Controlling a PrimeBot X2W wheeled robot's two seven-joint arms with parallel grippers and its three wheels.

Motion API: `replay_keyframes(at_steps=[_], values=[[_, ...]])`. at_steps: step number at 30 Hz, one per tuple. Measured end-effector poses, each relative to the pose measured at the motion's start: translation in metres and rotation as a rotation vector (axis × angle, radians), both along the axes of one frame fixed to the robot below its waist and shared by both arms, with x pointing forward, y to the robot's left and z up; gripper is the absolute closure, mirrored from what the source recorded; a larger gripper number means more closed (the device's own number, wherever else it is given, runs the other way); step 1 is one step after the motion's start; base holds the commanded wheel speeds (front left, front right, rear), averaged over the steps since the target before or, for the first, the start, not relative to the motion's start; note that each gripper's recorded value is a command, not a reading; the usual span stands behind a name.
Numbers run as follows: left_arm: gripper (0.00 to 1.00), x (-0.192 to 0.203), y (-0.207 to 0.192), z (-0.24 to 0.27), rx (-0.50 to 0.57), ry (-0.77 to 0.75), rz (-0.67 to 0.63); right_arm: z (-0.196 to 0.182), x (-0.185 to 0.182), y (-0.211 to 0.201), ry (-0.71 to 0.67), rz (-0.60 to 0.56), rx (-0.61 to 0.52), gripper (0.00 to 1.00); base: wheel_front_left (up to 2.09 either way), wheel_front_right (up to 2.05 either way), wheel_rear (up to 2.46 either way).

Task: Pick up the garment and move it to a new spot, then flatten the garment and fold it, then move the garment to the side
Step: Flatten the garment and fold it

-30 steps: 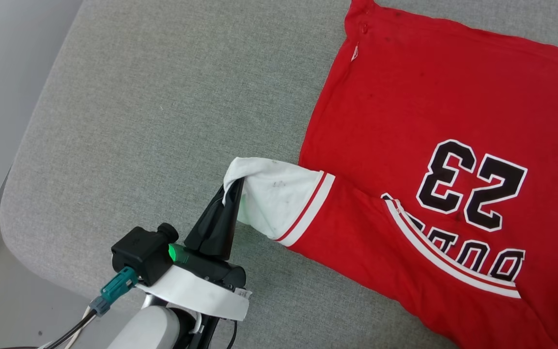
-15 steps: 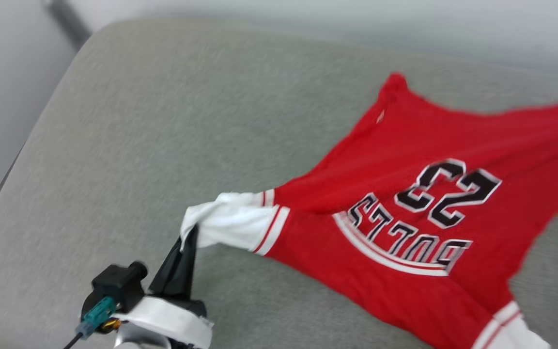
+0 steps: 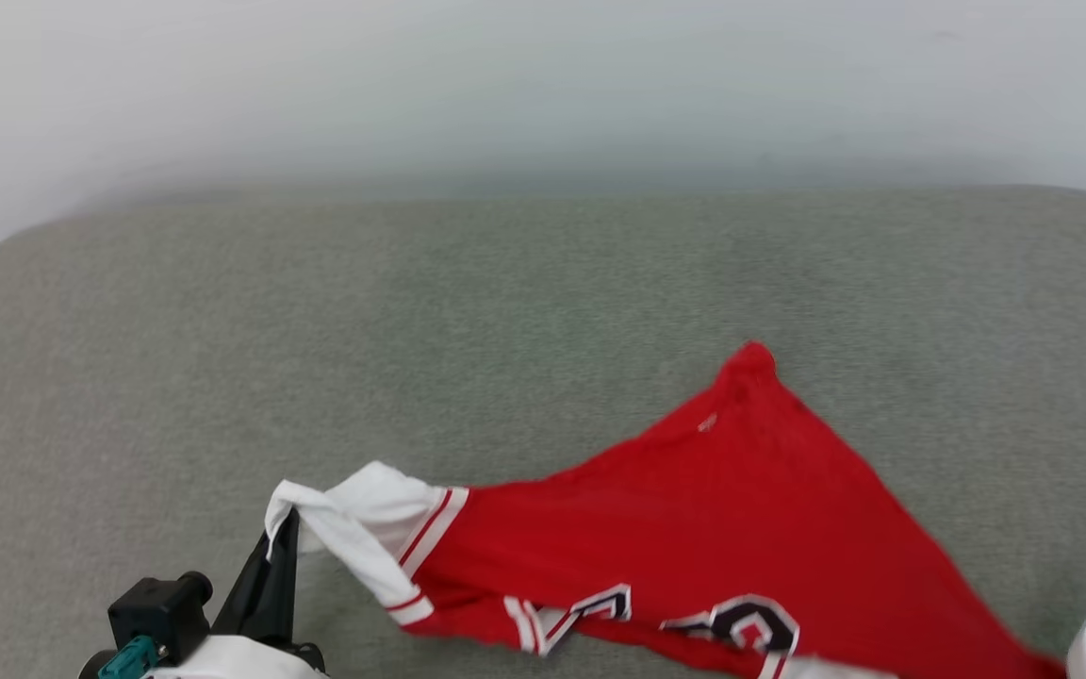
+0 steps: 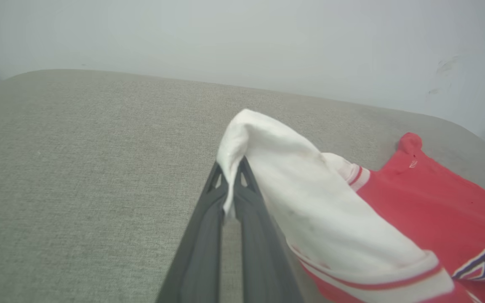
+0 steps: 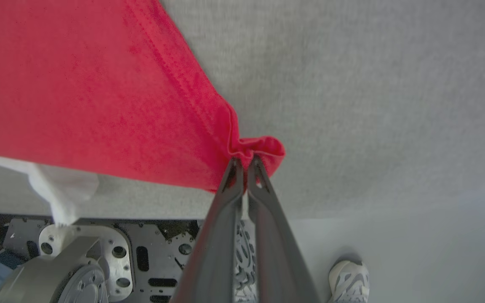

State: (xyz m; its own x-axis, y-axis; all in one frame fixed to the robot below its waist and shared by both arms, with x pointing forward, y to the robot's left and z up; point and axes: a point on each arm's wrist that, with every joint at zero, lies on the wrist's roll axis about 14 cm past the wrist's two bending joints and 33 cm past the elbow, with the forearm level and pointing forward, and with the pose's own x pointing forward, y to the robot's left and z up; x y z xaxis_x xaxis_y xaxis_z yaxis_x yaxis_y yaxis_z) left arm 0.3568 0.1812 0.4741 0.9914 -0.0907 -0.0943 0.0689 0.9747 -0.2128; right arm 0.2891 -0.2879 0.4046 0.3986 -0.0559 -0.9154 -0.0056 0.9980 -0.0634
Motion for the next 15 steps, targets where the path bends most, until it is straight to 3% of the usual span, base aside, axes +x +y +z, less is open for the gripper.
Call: replay_keyframes(at_steps=[5, 6, 7, 11, 15], values=[[1.0, 0.003, -0.014, 0.002, 0.01, 0.01, -0.054, -0.026, -0.068, 0.013, 0.088, -0.081, 0.087, 0.98, 0.0, 0.0, 0.0], [1.0, 0.004, -0.017, 0.003, 0.01, 0.01, -0.063, -0.025, -0.07, 0.015, 0.068, -0.101, 0.107, 0.34, 0.0, 0.0, 0.0], [1.0, 0.005, -0.018, 0.003, 0.01, 0.011, -0.067, -0.025, -0.07, 0.018, 0.051, -0.11, 0.122, 0.0, 0.0, 0.0, 0.0], [1.0, 0.008, -0.022, 0.001, 0.014, 0.026, -0.083, -0.005, -0.039, 0.013, -0.146, -0.117, 0.099, 0.0, 0.0, 0.0, 0.0], [1.0, 0.014, -0.022, -0.001, 0.015, 0.035, -0.09, 0.029, 0.013, 0.0, -0.444, -0.143, 0.052, 0.0, 0.0, 0.0, 0.0]])
